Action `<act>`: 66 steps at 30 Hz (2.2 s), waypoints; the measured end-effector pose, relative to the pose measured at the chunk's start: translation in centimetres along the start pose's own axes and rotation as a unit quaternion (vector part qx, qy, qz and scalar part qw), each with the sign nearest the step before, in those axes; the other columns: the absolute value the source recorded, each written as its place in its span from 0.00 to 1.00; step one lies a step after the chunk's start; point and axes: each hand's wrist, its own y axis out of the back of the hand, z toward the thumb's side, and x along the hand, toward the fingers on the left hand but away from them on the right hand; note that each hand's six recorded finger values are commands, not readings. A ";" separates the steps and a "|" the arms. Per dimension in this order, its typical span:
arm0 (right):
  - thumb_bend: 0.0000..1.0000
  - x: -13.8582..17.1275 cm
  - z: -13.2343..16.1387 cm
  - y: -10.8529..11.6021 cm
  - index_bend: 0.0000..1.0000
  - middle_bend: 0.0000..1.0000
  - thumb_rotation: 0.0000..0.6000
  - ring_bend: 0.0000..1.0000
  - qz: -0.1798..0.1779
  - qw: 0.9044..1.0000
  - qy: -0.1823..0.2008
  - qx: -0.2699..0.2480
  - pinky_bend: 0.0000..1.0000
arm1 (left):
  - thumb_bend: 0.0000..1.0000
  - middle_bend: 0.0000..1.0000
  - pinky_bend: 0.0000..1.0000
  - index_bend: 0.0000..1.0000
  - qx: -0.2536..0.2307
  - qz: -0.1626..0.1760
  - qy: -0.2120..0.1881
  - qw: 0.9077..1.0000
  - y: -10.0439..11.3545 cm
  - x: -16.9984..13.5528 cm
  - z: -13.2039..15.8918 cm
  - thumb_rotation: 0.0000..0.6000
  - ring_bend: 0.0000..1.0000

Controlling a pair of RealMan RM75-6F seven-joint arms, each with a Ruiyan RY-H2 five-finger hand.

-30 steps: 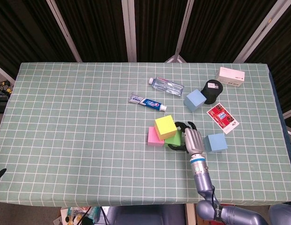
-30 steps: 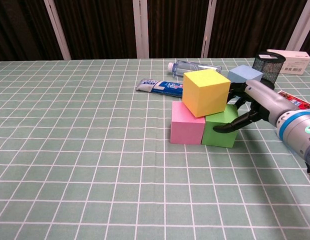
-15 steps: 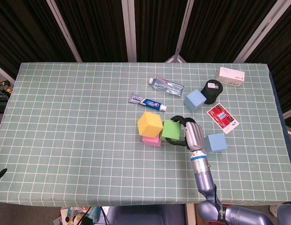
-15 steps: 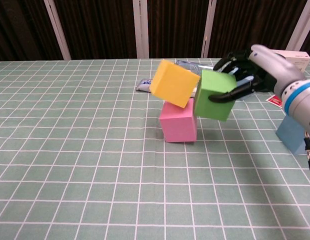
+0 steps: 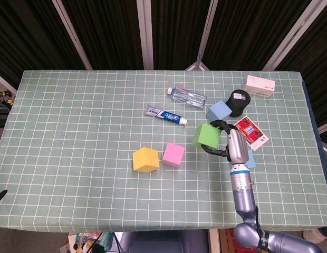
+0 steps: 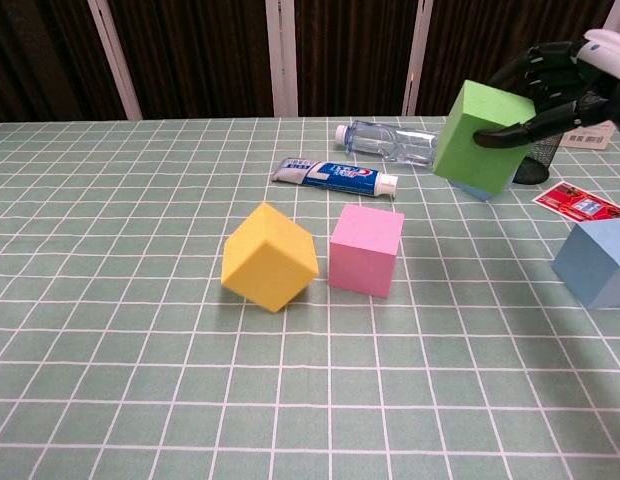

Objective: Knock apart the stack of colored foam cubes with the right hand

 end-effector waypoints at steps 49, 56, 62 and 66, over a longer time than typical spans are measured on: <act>0.18 2.0 -5.3 9.6 0.05 0.00 1.00 0.10 -0.004 0.991 -0.002 0.136 0.02 | 0.18 0.00 0.00 0.13 0.000 -0.007 -0.004 1.000 -0.4 0.2 0.3 1.00 0.00; 0.18 7.1 -6.8 10.1 0.05 0.00 1.00 0.10 0.020 0.977 0.037 0.207 0.02 | 0.18 0.00 0.00 0.10 0.001 0.006 -0.017 1.000 0.0 0.2 0.4 1.00 0.00; 0.18 11.7 -9.2 11.1 0.05 0.00 1.00 0.08 0.028 0.957 0.038 0.286 0.02 | 0.18 0.00 0.00 0.10 0.001 0.030 -0.029 0.999 0.8 -0.1 0.5 1.00 0.00; 0.18 12.9 -10.1 11.5 0.05 0.00 1.00 0.07 0.030 0.947 0.031 0.319 0.02 | 0.18 0.00 0.00 0.10 0.003 0.047 -0.036 0.998 1.3 -0.2 0.3 1.00 0.00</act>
